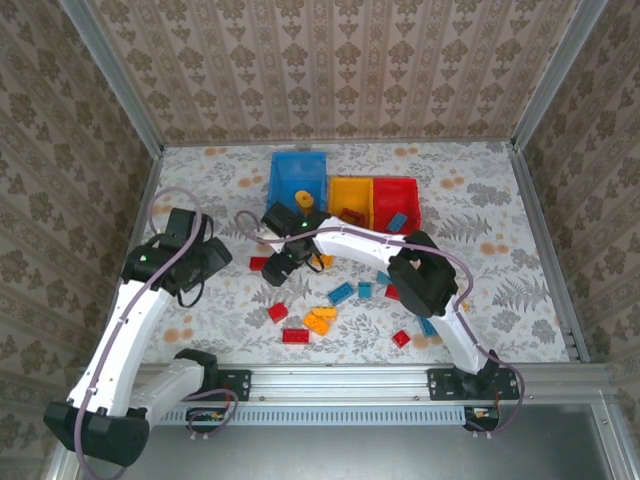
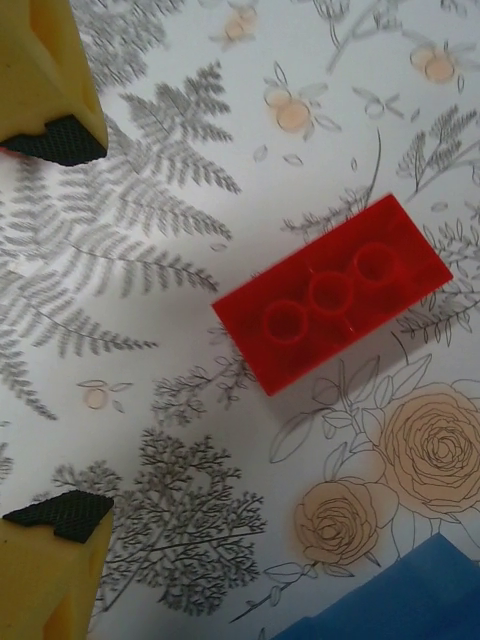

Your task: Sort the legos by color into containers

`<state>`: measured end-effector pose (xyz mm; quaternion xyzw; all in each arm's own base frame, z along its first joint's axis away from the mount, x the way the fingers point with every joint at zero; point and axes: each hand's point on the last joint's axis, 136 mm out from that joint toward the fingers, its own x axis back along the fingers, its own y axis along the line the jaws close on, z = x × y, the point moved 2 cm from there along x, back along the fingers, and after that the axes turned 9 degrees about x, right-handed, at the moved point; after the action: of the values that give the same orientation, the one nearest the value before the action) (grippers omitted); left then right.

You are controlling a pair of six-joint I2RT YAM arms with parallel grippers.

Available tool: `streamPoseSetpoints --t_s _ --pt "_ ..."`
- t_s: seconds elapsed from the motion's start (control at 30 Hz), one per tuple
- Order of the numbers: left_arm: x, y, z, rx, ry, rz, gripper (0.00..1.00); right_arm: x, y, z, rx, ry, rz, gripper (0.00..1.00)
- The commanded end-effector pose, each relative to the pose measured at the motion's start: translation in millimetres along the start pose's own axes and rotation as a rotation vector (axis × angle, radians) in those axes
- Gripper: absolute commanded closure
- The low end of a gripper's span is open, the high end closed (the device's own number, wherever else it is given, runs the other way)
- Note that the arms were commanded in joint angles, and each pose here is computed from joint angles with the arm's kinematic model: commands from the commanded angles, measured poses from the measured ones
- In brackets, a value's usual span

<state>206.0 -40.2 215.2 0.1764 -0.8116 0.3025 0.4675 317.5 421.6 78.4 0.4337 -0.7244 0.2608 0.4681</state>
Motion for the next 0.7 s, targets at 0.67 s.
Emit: streamPoseSetpoints --t_s 0.67 --pt "39 23 10 -0.087 0.045 0.045 0.29 -67 -1 -28 0.080 0.041 0.209 0.40"
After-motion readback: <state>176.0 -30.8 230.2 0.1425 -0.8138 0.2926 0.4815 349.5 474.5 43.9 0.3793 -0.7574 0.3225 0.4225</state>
